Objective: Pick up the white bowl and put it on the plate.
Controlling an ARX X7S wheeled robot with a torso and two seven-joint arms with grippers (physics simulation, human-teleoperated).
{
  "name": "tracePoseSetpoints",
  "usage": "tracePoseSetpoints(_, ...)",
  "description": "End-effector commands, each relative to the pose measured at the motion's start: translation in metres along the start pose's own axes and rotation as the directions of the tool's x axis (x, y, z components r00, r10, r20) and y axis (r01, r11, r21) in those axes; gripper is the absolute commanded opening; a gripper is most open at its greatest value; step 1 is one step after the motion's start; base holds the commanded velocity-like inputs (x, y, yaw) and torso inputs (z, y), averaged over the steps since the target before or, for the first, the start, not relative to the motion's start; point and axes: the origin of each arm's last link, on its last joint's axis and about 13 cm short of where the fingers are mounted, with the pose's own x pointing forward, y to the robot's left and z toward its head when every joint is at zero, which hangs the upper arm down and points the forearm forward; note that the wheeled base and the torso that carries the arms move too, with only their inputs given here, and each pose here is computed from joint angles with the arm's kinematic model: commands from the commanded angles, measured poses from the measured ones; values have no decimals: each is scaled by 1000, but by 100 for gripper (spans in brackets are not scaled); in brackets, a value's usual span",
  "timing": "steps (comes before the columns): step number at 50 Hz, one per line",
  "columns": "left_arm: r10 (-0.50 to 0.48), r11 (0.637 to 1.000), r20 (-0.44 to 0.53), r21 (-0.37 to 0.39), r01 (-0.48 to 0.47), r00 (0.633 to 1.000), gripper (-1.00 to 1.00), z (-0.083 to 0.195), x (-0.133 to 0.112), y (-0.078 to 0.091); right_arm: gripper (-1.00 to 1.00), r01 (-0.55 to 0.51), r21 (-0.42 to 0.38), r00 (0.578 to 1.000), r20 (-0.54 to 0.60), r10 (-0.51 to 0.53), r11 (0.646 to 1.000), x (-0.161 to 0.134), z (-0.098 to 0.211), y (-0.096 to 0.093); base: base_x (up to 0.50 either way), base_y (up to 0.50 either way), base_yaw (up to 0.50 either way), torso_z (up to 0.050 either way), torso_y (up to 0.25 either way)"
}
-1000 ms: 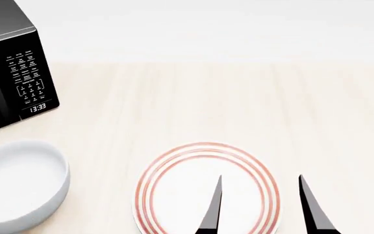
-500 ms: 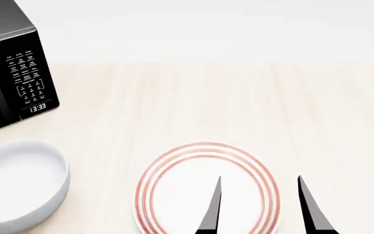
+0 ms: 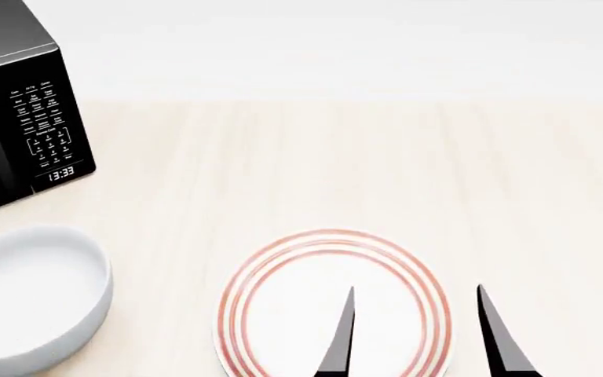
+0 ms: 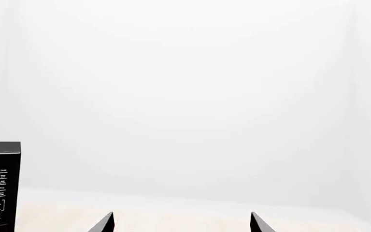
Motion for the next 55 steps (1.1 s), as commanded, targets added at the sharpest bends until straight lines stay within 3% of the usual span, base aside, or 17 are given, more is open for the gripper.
tracePoseSetpoints(1,74,997,-53,-31,-75,996,100,-9,17,4,100,14,-14,1000,11,-14,1000,3,-1,-2,0,0,0,0,0)
tracePoseSetpoints(20,85,996,-102,-7,-87,991,100,-21,38,5,100,5,-16,1000,8,-5,1000,2,-2,-2,0,0,0,0,0)
tracePoseSetpoints(55,103,994,-133,42,-98,986,100,-38,51,0,100,-3,-16,1000,6,3,1000,2,-3,0,0,0,0,0,0)
